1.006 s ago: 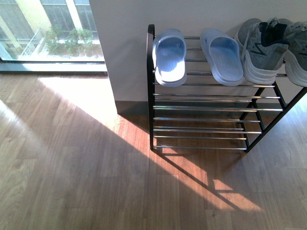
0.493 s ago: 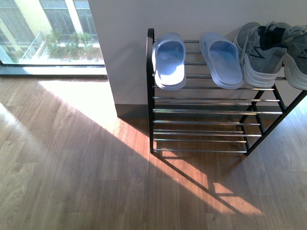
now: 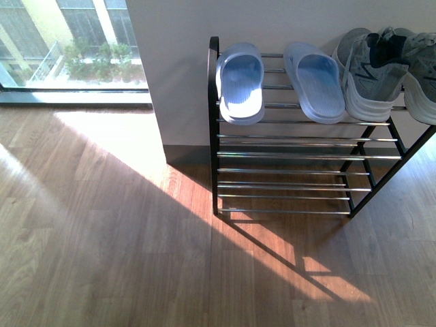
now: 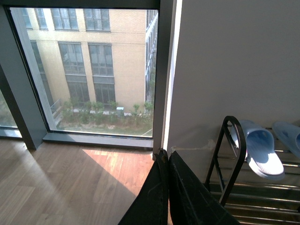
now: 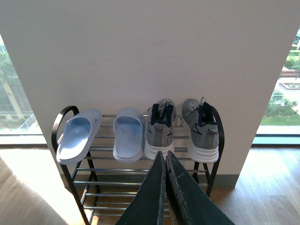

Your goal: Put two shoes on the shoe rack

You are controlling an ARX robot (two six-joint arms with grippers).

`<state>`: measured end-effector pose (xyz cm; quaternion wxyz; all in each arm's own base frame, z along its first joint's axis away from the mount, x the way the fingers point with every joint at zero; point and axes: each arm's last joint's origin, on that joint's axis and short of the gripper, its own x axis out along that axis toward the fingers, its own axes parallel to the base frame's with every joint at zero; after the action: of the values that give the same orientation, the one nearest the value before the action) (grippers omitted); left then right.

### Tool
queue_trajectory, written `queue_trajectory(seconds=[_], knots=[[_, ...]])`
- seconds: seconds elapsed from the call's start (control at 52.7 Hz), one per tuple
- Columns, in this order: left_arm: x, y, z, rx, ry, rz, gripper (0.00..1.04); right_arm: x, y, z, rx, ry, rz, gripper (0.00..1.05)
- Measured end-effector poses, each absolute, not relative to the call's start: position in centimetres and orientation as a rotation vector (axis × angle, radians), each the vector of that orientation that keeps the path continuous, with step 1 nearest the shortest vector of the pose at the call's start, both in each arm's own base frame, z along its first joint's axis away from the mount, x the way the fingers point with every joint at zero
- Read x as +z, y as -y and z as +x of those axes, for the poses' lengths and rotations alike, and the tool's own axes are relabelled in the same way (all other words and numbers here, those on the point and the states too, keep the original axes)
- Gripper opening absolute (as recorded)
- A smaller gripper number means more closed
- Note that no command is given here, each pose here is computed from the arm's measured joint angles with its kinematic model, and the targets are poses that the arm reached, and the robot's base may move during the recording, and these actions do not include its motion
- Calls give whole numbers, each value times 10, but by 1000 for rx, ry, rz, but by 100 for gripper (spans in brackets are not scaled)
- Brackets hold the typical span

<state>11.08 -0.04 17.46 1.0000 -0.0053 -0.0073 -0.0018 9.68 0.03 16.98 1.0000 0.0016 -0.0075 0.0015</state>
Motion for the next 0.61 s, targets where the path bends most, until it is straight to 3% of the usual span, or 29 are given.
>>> queue_trajectory(seconds=[0.531,0.607], knots=[[167,0,98,-3,-2,-8,1,170,0,97,3,15,3,1],[167,0,98,-3,-2,-9,5,170,0,97,3,15,3,14]])
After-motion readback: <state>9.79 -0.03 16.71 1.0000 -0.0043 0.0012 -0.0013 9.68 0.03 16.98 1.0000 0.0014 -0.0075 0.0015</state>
